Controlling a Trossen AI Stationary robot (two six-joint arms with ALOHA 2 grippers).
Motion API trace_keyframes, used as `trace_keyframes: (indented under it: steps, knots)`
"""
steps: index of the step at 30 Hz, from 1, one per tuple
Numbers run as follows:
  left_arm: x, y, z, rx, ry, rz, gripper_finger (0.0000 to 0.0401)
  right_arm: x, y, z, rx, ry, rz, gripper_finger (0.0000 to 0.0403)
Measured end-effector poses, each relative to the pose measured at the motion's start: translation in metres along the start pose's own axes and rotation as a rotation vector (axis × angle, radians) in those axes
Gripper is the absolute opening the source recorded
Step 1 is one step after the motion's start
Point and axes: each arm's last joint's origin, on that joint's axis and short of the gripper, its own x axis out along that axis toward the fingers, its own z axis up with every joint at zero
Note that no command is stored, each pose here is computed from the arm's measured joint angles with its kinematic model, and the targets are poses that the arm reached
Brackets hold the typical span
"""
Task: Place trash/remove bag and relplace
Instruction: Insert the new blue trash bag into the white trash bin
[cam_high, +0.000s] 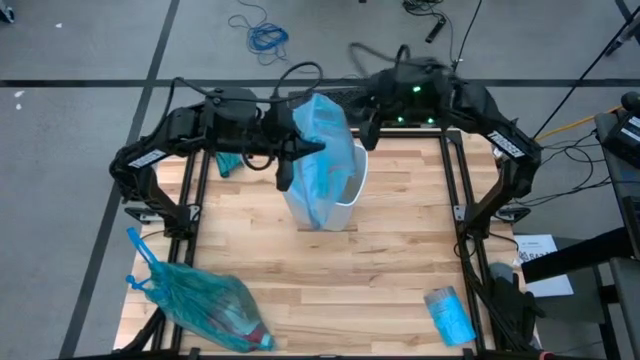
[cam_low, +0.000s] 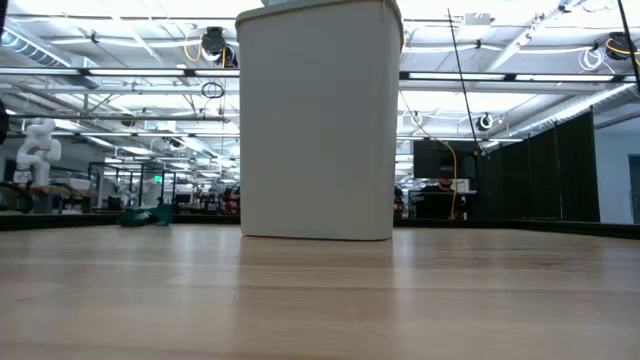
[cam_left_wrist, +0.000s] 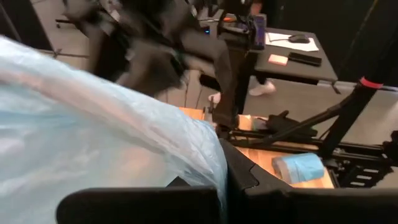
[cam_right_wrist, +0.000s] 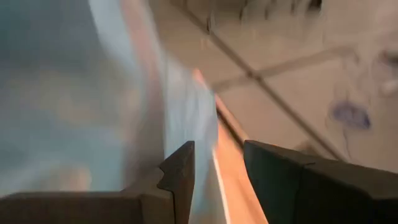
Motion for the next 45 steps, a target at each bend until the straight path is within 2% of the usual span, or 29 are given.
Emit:
trace_keyframes:
  steps: [4,6,14,16,19,22,24,28,30,32,36,45]
  knots:
    - [0.011,-0.002,0.001,0.000,-0.013,-0.046,0.0000,-0.028,-0.006,0.020,0.015,-0.219,0.039,0.0130]
    - [0.013,-0.002,0.002,-0.001,-0.031,-0.062,0.0000,-0.046,-0.011,0.023,0.026,-0.270,0.039,0.0130]
    - [0.018,-0.004,0.011,-0.020,-0.125,-0.110,0.0000,-0.083,-0.027,0.002,0.078,-0.127,-0.028,0.0130]
    - [0.020,-0.002,0.011,-0.025,-0.130,-0.104,0.0000,-0.082,-0.027,-0.003,0.081,-0.083,-0.032,0.0130]
    - [0.026,0.001,0.007,-0.052,-0.088,-0.098,0.0000,-0.064,-0.024,-0.014,0.083,-0.010,-0.028,0.0130]
    - [0.029,0.002,0.003,-0.056,-0.053,-0.106,0.0000,-0.045,-0.024,-0.026,0.093,-0.008,-0.007,0.0130]
    - [0.028,0.001,0.004,-0.063,-0.058,-0.113,0.0000,-0.043,-0.024,-0.033,0.115,-0.072,0.029,0.0130]
    - [0.025,0.001,0.005,-0.073,-0.069,-0.117,0.0000,-0.050,-0.023,-0.044,0.141,-0.291,0.099,0.0130]
    - [0.025,0.001,0.005,-0.078,-0.068,-0.117,0.0000,-0.061,-0.024,-0.049,0.145,-0.381,0.102,0.0130]
    - [0.025,0.001,0.005,-0.079,-0.069,-0.116,0.0000,-0.072,-0.026,-0.057,0.169,-0.414,0.072,0.0130]
    - [0.025,0.001,0.005,-0.079,-0.068,-0.116,0.0000,-0.076,-0.028,-0.077,0.214,-0.340,0.053,0.0130]
    - [0.037,0.005,-0.003,-0.114,0.009,-0.134,0.0000,-0.052,-0.017,-0.102,0.259,-0.203,0.100,0.0130]
